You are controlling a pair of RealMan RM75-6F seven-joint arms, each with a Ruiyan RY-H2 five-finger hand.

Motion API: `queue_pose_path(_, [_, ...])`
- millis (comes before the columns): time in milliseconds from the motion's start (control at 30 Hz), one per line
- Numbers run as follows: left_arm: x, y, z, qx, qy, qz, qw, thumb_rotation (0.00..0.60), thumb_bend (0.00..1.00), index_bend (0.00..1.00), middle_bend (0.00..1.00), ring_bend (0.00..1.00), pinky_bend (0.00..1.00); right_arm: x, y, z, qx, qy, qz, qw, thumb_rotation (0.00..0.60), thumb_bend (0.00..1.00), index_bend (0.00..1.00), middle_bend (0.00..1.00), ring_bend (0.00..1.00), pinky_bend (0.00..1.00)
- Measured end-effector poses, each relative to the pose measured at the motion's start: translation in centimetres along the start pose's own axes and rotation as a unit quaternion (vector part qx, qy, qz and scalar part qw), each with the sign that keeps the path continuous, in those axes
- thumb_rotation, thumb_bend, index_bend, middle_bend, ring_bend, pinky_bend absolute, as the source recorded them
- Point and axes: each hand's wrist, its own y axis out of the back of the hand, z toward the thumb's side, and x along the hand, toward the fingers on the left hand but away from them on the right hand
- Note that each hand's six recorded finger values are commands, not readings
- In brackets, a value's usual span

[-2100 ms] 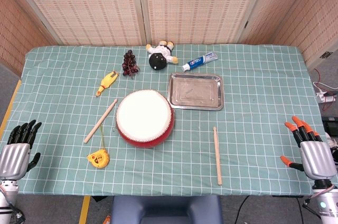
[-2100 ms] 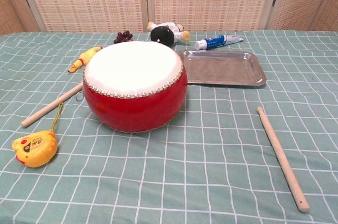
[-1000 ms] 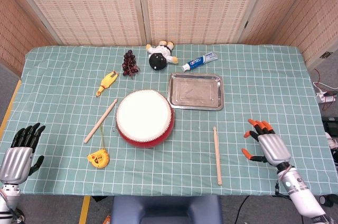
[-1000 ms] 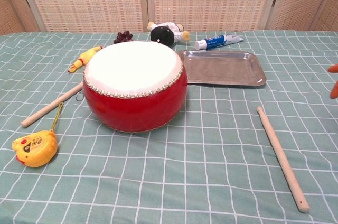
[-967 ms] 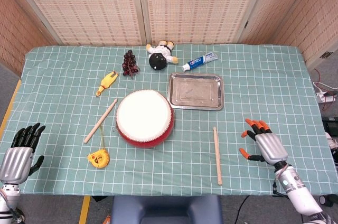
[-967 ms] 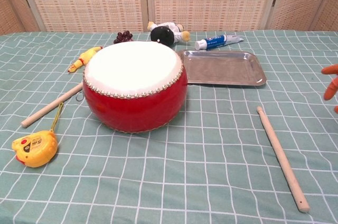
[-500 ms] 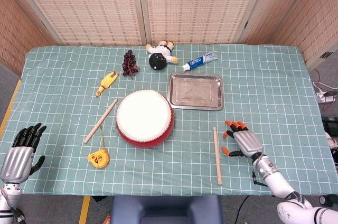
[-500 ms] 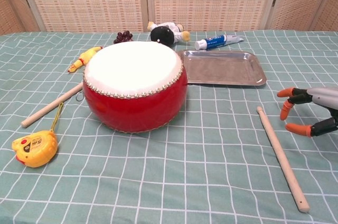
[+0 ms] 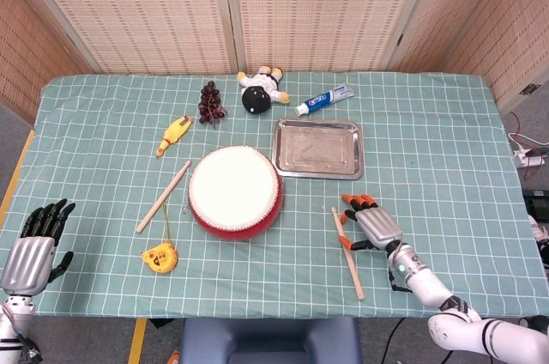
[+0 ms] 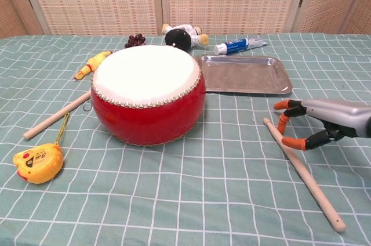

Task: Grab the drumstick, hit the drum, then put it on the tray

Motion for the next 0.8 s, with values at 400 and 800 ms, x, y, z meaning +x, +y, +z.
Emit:
queue_pose_path(400, [0.1, -0.3, -0.5, -0.003, 0.006, -0.003, 1.0, 0.6, 0.3, 0.03, 0.0, 0.0, 0.03, -2.5, -0.3, 5.8, 0.013, 0.081, 0.01, 0.9965, 0.31, 0.41, 0.36, 0.02, 0.0, 0.0])
queue_pose_path(800, [-0.2, -0.4, -0.7, -0.009, 0.004, -0.001, 1.0, 0.6, 0.3, 0.03, 0.0, 0.0, 0.03, 0.4, 0.0, 5.5, 0.037, 0.088, -0.02, 0.9952, 0.413, 0.06, 0.0, 0.0, 0.0, 0.0])
